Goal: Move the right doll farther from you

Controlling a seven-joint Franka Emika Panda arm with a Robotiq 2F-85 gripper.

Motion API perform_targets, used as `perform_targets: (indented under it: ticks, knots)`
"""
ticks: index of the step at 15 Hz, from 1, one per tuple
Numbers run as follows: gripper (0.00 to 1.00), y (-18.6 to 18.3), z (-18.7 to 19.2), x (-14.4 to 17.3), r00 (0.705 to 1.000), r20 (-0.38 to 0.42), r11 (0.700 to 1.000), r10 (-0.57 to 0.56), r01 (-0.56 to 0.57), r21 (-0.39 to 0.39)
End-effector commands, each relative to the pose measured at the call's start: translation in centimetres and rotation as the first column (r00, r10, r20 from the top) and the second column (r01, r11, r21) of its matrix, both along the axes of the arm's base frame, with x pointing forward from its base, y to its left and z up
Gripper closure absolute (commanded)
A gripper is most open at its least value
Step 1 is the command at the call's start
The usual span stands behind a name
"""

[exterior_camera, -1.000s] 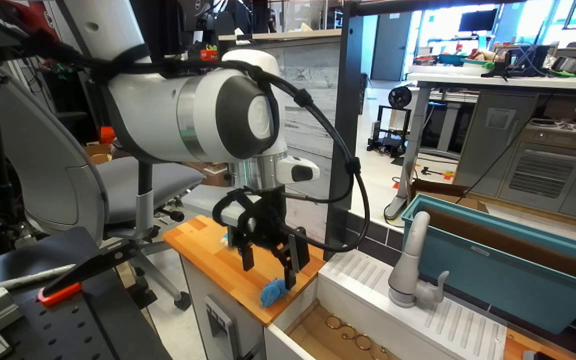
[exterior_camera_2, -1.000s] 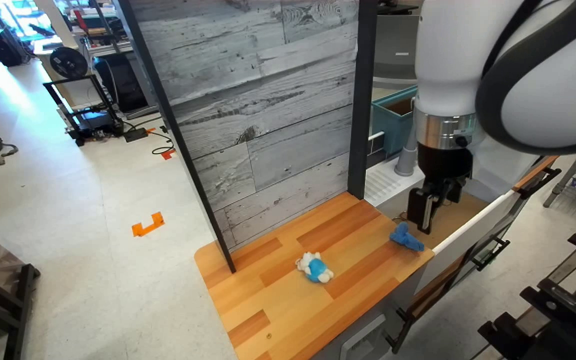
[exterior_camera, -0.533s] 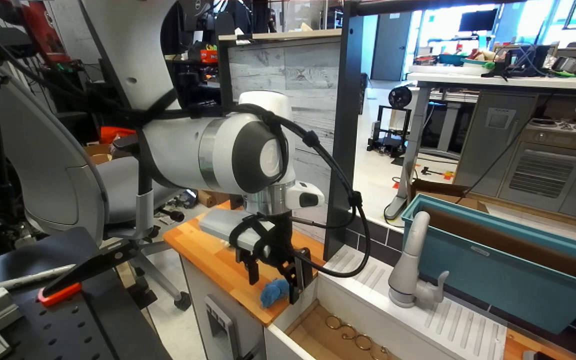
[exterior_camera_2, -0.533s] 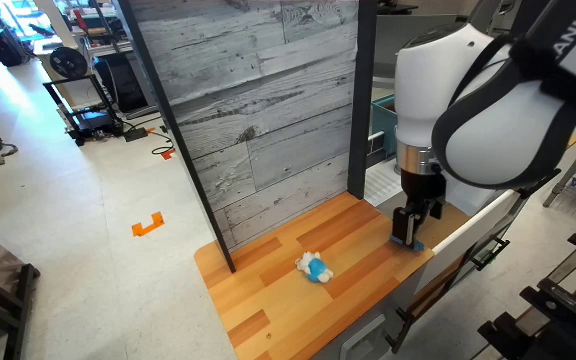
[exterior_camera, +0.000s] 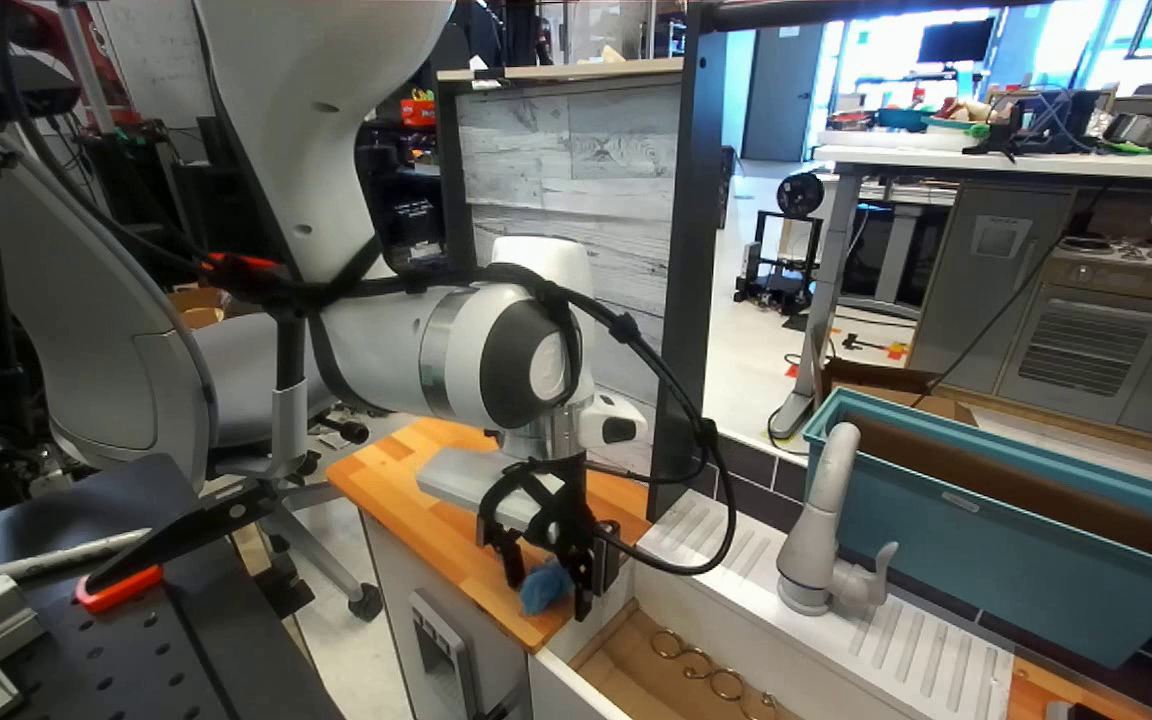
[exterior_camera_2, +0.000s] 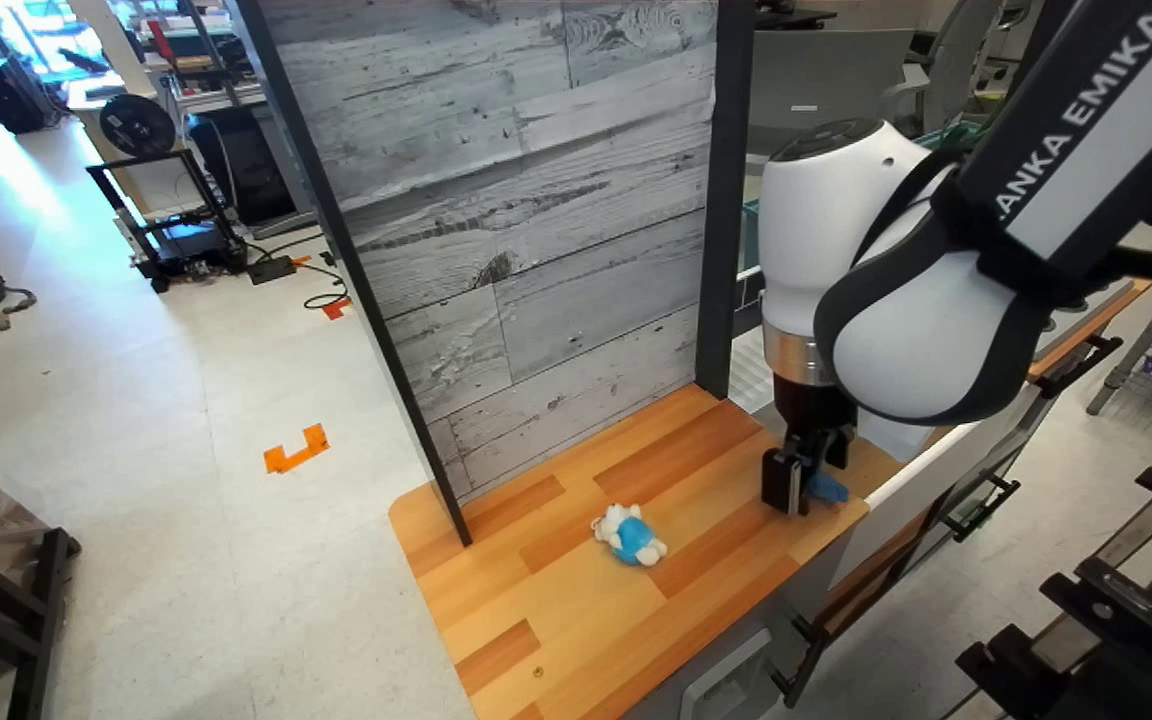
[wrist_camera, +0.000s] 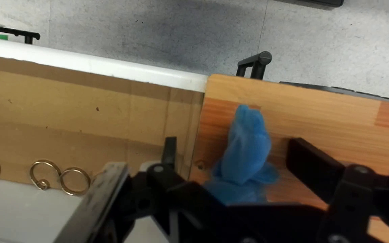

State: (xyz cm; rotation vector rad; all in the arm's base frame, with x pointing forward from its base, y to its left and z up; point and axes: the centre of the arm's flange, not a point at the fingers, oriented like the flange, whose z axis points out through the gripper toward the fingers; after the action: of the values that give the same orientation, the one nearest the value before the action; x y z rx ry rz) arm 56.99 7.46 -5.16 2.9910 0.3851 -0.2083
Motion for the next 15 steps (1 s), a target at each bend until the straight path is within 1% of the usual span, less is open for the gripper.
perform_targets:
  ticks: [1, 3, 8, 13, 15]
  knots:
    - [0.49, 1.0, -0.2, 0.5, 0.999, 0.001, 0.999, 0.046, -0.046, 0.012]
    - [0.61, 0.9, 0.4, 0.3, 0.998, 0.01, 0.998, 0.063, -0.063, 0.003]
    - [0.99, 0.5, 2.0, 0.0, 0.995, 0.025, 0.996, 0.094, -0.093, -0.007]
    - [0.99, 1.1, 3.1, 0.0, 0.992, 0.041, 0.992, 0.123, -0.121, -0.038]
    - [0.98, 2.6, 4.0, 0.2, 0.986, 0.048, 0.986, 0.16, -0.157, -0.053]
